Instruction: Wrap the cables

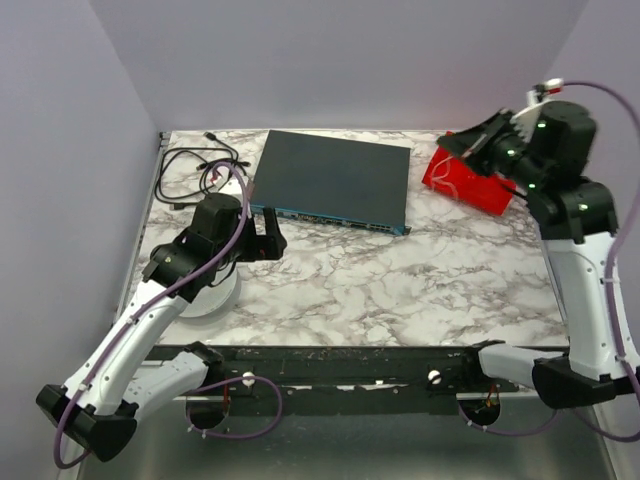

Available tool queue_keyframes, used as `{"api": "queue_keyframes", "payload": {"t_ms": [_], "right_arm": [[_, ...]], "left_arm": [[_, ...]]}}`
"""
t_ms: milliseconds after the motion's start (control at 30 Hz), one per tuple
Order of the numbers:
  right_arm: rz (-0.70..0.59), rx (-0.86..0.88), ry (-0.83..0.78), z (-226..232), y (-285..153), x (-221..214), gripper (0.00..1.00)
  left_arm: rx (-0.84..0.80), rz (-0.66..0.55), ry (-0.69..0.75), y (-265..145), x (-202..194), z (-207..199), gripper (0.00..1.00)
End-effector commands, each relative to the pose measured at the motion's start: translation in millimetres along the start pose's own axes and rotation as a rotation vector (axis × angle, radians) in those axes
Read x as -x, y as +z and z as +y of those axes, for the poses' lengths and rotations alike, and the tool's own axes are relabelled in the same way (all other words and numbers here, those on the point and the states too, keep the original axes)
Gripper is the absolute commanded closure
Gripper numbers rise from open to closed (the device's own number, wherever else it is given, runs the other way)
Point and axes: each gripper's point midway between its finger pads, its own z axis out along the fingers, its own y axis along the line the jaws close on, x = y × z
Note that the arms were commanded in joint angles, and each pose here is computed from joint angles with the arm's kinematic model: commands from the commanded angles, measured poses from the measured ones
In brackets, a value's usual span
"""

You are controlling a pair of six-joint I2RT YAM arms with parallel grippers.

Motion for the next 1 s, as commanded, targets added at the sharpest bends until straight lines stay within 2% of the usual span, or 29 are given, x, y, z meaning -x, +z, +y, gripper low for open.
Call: {"api": "queue_keyframes", "payload": {"t_ms": [0,100,200,300,400,533,600,667,700,733,767,800,867,967], "right_arm": [[0.224,0.099,0.031,30.9,27.8,-87.6,0.99],[0.314,0.136,0.019,52.7,43.1,-142.6,1.0],[0.366,0.127,0.037,41.7,60.2,-174.9,0.99],[0.388,-0.033,-0.024,-9.1,82.6,-201.0,1.0],[0.413,-0.238,-0.075,-83.7,96.0,-223.1,0.99],[0.429,-0.432,-0.041,-178.4,76.7,-234.9,0.99],[0.385,-0.499,-0.047,-204.2,60.8,-224.9,0.99],[0.345,-0.554,-0.077,-216.9,46.1,-216.5,0.83],[0.334,-0.58,-0.091,-221.6,40.0,-213.5,0.67],[0.315,-0.595,-0.105,-223.5,35.4,-208.3,0.46],[0.309,-0.602,-0.114,-224.2,31.9,-205.9,0.29],[0.301,-0.598,-0.122,-222.1,29.6,-202.4,0.18],[0.286,-0.576,-0.127,-214.3,27.2,-195.5,0.07],[0.256,-0.536,-0.149,-200.0,26.0,-181.6,0.0]], "left_arm": [[-0.069,0.034,-0.058,13.0,-11.5,-11.6,0.01],[-0.067,0.051,-0.078,20.8,-20.6,-9.6,0.01],[-0.052,0.07,-0.09,29.6,-31.4,-4.5,0.01],[-0.045,0.111,-0.101,39.8,-46.3,-1.6,0.01],[-0.027,0.145,-0.099,47.7,-59.3,3.0,0.01],[0.003,0.155,-0.1,49.5,-66.6,9.4,0.01],[0.107,0.133,-0.108,46.7,-65.1,27.9,0.01],[0.227,0.106,-0.119,41.1,-62.7,49.2,0.01],[0.297,0.09,-0.121,37.6,-60.5,61.6,0.01],[0.373,0.087,-0.123,32.8,-61.5,75.1,0.01],[0.435,0.081,-0.131,29.5,-61.4,86.1,0.01],[0.5,0.077,-0.138,26.0,-62.7,98.7,0.01],[0.589,0.09,-0.16,24.4,-67.6,118.5,0.01],[0.696,0.108,-0.152,25.8,-70.7,138.2,0.01]]}}
